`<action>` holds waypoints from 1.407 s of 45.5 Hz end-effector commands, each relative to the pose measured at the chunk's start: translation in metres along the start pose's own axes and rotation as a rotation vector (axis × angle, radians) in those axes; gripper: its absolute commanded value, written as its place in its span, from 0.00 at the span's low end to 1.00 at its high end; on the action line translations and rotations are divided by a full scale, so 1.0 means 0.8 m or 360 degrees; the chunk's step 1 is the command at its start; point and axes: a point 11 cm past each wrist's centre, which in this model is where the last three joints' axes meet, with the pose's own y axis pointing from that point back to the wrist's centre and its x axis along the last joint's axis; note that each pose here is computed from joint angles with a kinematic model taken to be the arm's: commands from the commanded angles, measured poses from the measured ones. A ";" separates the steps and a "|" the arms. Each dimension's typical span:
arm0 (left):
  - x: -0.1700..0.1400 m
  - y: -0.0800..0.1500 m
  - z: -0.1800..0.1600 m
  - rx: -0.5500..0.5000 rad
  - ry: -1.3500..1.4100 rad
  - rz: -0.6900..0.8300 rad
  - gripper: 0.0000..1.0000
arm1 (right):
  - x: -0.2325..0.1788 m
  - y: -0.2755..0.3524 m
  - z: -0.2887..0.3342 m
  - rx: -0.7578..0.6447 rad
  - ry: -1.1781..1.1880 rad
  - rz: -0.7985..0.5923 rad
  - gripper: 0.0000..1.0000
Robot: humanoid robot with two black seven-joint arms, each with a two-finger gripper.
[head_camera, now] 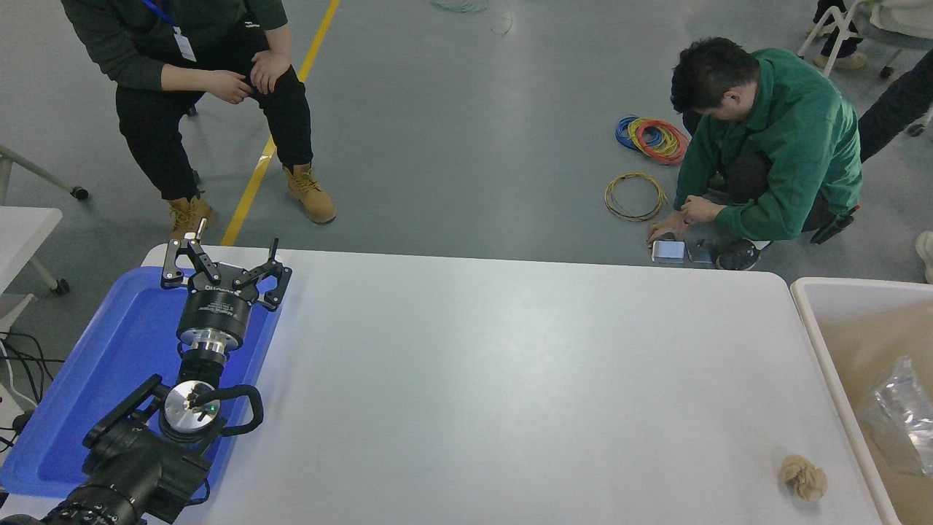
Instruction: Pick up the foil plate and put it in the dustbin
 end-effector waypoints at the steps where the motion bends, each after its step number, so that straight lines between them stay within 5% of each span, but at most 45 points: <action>1: 0.000 0.000 0.000 0.0001 -0.0001 0.0001 1.00 | 0.059 0.010 -0.020 0.0053 -0.0056 0.0100 1.00; 15: 0.000 0.000 0.001 -0.0001 -0.0001 0.0001 1.00 | 0.215 0.105 -0.185 0.0394 0.0140 0.0279 1.00; 21: 0.000 0.000 -0.001 0.0002 0.0002 -0.0002 1.00 | 0.242 0.166 -0.255 0.0528 0.0296 0.0186 1.00; 36: 0.000 0.000 0.000 0.0001 -0.0001 0.0001 1.00 | 0.205 0.272 -0.386 0.0769 0.0655 -0.0147 1.00; 64: 0.000 0.000 -0.001 0.0002 0.0001 0.0001 1.00 | 0.040 0.364 -0.363 0.0787 0.1146 -0.0942 1.00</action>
